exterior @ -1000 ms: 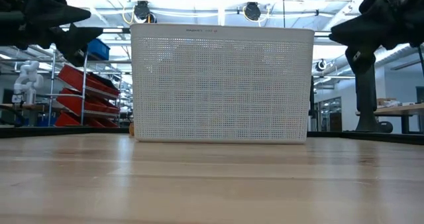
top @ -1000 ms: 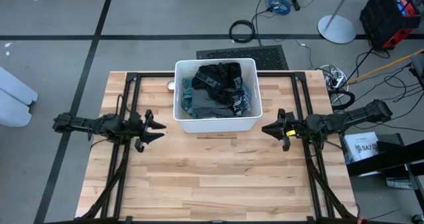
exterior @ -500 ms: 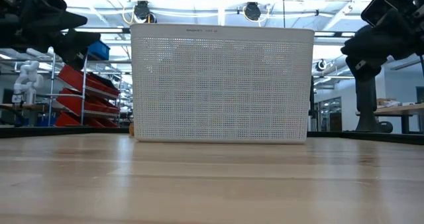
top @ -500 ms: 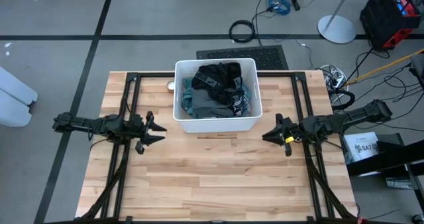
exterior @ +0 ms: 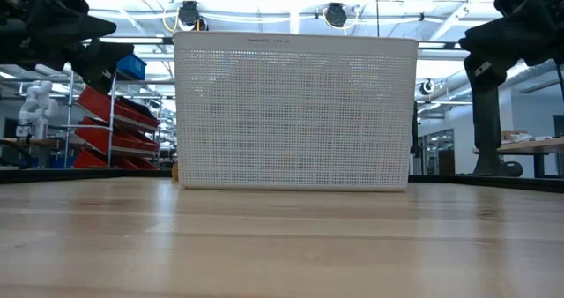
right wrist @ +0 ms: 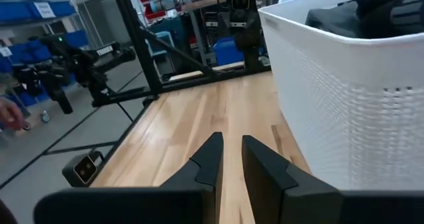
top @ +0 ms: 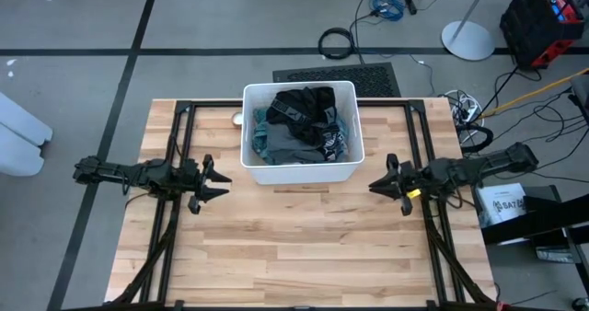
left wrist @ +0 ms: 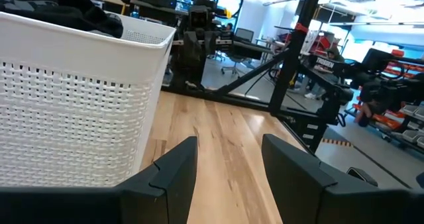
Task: Sort clothes
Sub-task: Return to Home Position
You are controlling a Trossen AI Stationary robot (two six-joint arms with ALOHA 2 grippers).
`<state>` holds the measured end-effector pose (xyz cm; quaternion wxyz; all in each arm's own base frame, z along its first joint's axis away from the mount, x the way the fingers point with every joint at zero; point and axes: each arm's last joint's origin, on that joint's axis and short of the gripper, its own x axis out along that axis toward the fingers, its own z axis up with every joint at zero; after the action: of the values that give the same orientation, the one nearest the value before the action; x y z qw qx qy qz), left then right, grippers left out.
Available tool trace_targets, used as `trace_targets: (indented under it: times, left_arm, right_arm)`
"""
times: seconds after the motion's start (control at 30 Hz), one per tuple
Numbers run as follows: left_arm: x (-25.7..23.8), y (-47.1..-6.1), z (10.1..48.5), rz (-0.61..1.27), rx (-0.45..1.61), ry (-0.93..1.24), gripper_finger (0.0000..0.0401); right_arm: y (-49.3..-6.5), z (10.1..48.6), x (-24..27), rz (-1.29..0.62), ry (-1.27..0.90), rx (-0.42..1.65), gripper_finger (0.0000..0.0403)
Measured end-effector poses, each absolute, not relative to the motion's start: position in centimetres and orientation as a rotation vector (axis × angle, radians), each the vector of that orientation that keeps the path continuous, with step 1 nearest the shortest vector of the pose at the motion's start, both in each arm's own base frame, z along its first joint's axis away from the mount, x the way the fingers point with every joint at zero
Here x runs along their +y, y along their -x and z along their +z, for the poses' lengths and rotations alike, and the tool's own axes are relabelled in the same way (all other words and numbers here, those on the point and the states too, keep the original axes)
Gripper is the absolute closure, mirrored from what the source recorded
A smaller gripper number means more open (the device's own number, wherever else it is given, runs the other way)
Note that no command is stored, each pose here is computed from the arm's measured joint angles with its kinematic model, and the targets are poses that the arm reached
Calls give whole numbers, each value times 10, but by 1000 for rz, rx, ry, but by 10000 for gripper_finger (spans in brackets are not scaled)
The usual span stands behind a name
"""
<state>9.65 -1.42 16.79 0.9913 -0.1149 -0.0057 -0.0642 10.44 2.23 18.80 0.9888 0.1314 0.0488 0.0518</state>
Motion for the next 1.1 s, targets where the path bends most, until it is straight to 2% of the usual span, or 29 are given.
trace_targets:
  times: [0.4, 0.53, 1.1]
  left_arm:
    - [-14, -96, 168, -127, -11, 230, 224]
    - [-14, -96, 168, -127, -10, 230, 224]
    - [-14, -97, 168, -126, -9, 230, 224]
  right_arm:
    - [-89, 179, 19, 113, -211, 92, 360]
    - [-93, 172, 22, 196, -211, 62, 360]
    - [-92, 171, 25, 298, -7, 47, 360]
